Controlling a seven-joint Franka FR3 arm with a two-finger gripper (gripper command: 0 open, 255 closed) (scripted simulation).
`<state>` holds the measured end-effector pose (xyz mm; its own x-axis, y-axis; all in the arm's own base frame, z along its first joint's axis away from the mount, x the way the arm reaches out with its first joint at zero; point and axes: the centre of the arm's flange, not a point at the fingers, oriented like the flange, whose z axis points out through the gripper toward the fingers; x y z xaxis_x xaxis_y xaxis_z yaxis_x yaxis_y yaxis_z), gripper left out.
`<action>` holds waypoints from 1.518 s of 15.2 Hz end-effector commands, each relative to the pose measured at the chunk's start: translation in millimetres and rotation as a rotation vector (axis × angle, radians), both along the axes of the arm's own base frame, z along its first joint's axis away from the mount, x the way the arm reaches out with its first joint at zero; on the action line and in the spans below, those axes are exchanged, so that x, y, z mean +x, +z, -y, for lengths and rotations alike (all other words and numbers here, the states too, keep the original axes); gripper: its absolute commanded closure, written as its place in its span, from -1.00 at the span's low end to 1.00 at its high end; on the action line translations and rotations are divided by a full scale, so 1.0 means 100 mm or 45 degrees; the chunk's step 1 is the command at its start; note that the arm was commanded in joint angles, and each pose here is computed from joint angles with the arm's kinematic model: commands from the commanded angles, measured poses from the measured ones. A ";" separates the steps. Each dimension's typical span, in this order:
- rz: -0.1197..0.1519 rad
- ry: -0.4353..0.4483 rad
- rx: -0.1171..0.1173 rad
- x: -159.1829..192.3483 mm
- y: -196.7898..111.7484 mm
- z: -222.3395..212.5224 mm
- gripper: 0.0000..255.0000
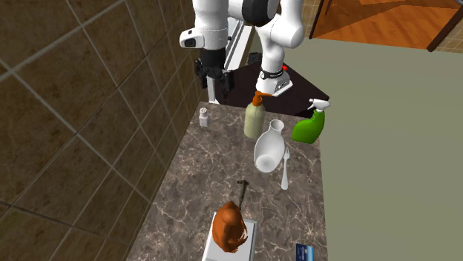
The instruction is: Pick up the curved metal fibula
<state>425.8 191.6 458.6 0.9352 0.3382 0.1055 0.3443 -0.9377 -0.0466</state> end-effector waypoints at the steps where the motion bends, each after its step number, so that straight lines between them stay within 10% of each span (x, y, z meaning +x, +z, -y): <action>1: 0.000 0.040 -0.003 0.08 -0.17 -0.19 -1.00; 23: -0.016 0.465 -0.056 0.50 -1.86 -2.54 -1.00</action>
